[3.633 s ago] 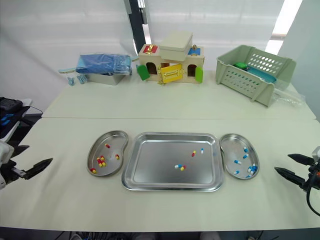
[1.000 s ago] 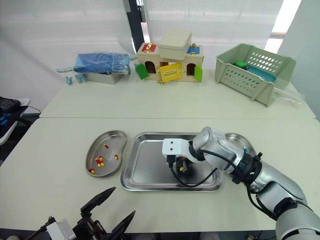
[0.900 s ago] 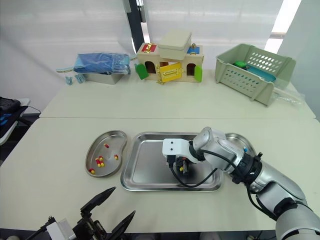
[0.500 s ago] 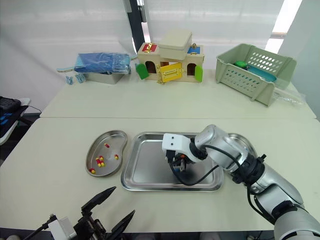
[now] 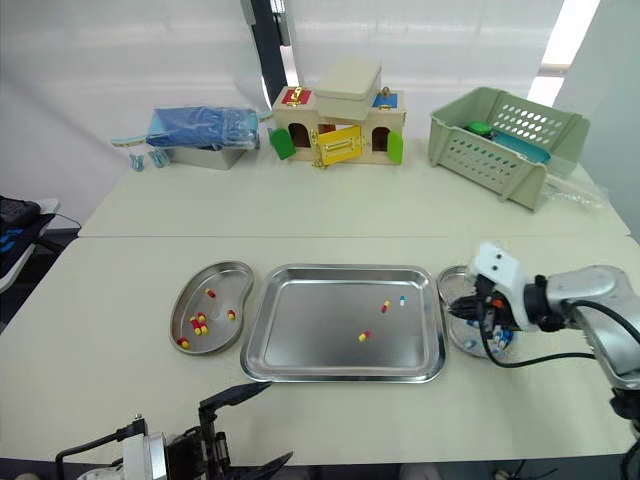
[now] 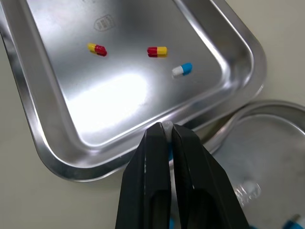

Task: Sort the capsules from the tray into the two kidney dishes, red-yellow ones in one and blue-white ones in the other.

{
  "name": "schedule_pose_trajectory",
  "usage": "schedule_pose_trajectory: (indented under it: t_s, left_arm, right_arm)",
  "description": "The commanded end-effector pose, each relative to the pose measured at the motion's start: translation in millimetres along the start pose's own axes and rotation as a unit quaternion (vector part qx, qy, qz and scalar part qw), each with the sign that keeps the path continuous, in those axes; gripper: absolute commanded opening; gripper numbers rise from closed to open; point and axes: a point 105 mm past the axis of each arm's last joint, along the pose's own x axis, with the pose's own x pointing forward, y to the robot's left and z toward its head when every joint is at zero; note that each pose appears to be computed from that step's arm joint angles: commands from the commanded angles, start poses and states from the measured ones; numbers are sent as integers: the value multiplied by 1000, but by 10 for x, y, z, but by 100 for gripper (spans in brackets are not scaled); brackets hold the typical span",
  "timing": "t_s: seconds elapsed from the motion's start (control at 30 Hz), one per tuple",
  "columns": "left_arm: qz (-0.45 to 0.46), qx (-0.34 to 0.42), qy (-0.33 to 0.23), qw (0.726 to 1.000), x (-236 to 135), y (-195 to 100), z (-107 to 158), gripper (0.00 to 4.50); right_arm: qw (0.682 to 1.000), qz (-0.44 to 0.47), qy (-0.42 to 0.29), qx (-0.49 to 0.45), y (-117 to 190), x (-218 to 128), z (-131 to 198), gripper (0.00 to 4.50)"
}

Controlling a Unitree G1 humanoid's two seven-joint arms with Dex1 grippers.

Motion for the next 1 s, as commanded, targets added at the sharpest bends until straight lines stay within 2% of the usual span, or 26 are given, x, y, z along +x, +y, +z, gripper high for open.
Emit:
schedule_pose_trajectory:
  t_s: [0.03,0.27,0.67,0.8,0.9,1.0]
  left_arm:
    - [-11,-7,-10,1000,9,8,17,450]
    - [-18,-10,-12,1000,13,27,8,450]
    - [0,-8,-9,1000,1,53,-15,450]
    - [16,-8,-4,1000,-11,94,-32,450]
    - [47,-2,1,999,-21,206,7,450]
    - [64,-5,32,997,-85,386,63,450]
  right_arm:
    - [999,-37,7,-8,-85,-53,-69,2]
    - [999,-43,21,10,-94,-40,-235,2]
    - [999,-47,15,13,-144,-101,-245,305]
    - [999,-45,-11,18,-168,-178,-221,442]
    - [998,-42,-47,28,-188,-308,-231,447]
    - [995,-30,-90,39,-186,-482,-338,447]
